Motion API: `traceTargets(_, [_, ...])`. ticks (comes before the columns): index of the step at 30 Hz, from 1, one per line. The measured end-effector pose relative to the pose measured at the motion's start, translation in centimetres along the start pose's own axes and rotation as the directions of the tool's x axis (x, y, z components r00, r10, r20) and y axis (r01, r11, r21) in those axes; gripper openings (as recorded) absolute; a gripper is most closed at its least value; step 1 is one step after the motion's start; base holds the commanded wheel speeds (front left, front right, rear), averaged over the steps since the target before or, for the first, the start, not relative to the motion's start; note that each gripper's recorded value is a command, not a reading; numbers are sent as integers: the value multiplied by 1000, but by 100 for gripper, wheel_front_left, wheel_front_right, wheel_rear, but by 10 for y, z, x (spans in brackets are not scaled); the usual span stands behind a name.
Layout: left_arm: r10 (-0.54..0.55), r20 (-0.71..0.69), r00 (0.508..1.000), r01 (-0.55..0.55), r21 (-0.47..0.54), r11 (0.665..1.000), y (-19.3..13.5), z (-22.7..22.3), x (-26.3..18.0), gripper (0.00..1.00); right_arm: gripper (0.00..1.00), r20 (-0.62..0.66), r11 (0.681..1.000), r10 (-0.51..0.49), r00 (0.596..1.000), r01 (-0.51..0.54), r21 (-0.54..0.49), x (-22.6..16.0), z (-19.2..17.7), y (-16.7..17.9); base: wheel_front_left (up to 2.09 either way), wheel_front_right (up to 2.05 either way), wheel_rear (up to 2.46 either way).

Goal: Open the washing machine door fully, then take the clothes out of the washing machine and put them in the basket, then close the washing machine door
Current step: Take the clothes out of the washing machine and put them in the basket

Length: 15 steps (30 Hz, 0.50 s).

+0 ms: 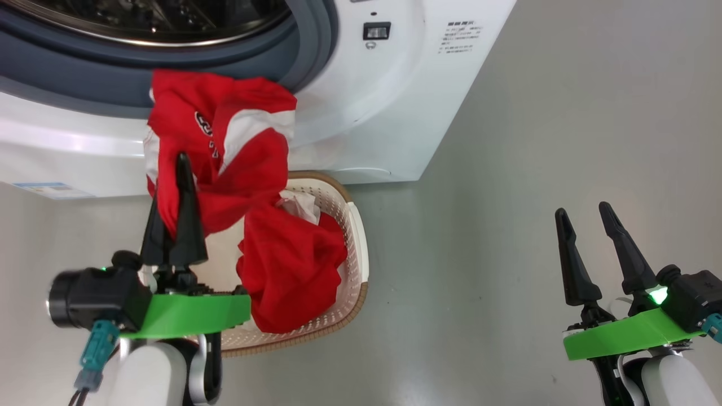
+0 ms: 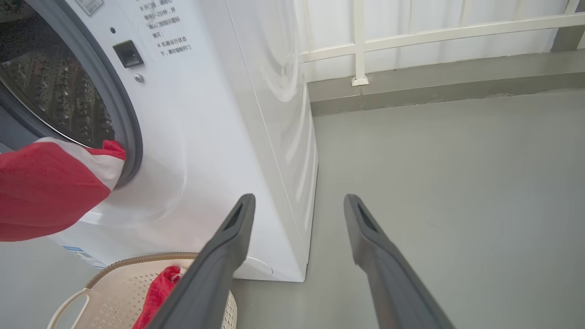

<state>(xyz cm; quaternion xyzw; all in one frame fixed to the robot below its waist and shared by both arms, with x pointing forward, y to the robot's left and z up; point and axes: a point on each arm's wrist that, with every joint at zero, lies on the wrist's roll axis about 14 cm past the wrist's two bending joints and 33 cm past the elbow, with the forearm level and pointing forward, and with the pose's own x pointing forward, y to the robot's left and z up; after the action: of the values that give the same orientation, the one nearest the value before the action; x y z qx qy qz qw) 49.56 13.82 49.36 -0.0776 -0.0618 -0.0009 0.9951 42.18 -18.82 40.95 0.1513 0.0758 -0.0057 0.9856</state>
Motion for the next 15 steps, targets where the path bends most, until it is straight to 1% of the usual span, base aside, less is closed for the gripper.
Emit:
traceTargets(2, [10, -55, 998, -11, -19, 1000, 2, -19, -2, 0, 100, -7, 1000, -7, 1000, 7, -1, 0, -3, -2, 0, 0, 0])
traceTargets(5, [10, -140, 990, -12, -14, 1000, 5, -49, -7, 0, 100, -17, 1000, -15, 1000, 15, -2, 2, -7, -5, 0, 0, 0])
traceTargets(10, [13, -288, 958, -15, -7, 1000, 9, -101, -19, 0, 100, -18, 1000, -17, 1000, 17, -2, 12, -10, -7, 0, 0, 0])
traceTargets(15, [-2, -379, 925, -5, -17, 1000, 9, -138, -20, 0, 100, -45, 999, -40, 998, 40, -6, 15, -21, -16, 0, 0, 0])
